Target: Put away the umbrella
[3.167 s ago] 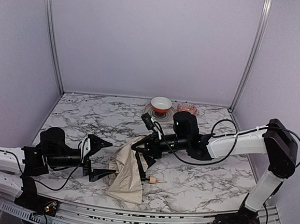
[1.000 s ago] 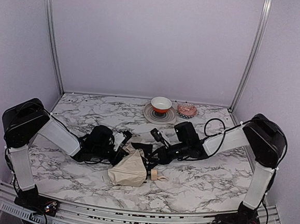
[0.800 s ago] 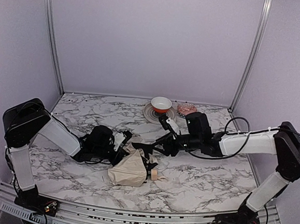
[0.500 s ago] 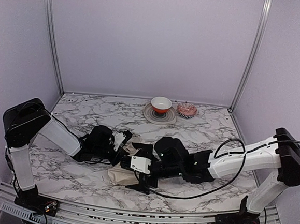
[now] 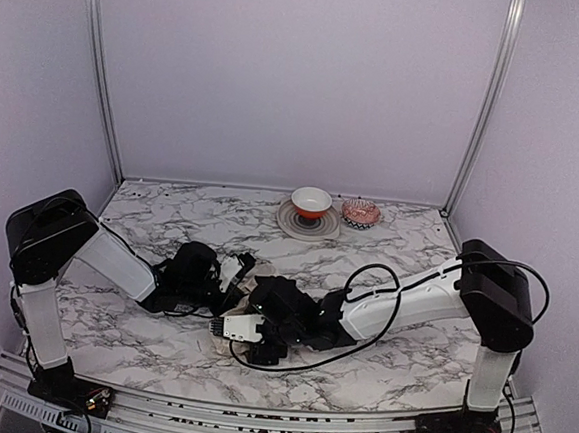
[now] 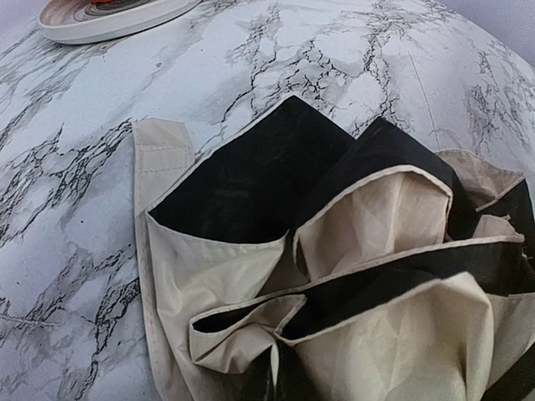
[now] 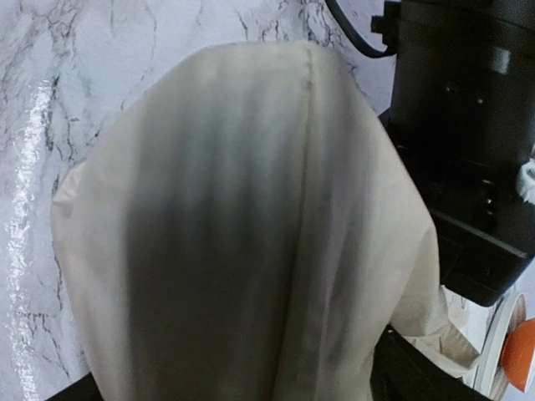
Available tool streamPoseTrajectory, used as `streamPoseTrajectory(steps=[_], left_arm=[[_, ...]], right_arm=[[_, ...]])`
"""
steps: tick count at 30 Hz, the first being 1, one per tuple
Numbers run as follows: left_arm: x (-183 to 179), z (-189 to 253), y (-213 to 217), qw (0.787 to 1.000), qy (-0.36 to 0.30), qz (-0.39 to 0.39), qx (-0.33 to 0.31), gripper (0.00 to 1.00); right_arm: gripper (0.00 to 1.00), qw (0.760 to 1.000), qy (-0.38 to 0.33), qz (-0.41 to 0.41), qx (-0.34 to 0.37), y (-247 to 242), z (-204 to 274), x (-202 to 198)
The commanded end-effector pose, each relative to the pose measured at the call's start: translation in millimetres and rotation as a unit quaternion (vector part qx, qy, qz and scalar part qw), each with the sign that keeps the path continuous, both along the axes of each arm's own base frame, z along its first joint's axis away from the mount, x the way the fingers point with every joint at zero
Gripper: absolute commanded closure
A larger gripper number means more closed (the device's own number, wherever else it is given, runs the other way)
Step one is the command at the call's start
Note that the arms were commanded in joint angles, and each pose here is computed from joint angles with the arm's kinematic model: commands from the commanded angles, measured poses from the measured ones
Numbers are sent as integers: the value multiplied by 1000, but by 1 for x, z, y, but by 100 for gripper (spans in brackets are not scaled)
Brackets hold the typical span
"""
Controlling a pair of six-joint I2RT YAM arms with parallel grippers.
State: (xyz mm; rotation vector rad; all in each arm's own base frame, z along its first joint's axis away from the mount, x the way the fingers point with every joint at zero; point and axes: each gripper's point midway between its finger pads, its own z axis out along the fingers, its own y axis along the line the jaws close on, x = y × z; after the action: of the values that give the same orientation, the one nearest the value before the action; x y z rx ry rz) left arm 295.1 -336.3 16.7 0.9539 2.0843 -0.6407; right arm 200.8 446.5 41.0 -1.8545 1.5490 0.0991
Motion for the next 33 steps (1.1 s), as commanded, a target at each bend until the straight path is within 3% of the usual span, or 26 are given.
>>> streamPoseTrajectory(steps=[1,4,7,11,13,16,18,21,25,28,31,33], left_arm=[[-19,-32,12,997,56,-19,39,100],[-2,-21,16,998,55,1,21,100],[39,-1,29,998,37,55,4,100],[91,22,46,992,9,127,-11,97],[108,32,46,990,2,142,-21,82],[128,44,52,985,-14,170,-19,37],[142,60,71,976,-36,213,-15,24],[148,103,98,964,-83,253,-25,17],[113,167,105,961,-159,224,-40,20],[56,203,101,957,-232,171,-36,31],[-20,197,72,956,-287,52,-17,51],[-75,181,50,948,-312,-59,-15,53]], right_arm=[[25,992,62,-17,-108,-36,-62,-2],[40,988,94,-17,-125,-44,-71,-11],[53,985,120,-8,-126,-50,-71,-24],[63,980,157,5,-119,-53,-68,-44],[66,978,171,6,-117,-53,-68,-52],[70,974,200,6,-109,-53,-67,-62],[71,967,231,6,-105,-54,-65,-69],[71,948,298,-7,-109,-59,-66,-74],[73,915,389,-18,-108,-64,-70,-81],[74,887,452,-19,-95,-64,-70,-86],[74,860,502,-16,-88,-62,-69,-90],[74,849,519,-18,-95,-63,-73,-90]])
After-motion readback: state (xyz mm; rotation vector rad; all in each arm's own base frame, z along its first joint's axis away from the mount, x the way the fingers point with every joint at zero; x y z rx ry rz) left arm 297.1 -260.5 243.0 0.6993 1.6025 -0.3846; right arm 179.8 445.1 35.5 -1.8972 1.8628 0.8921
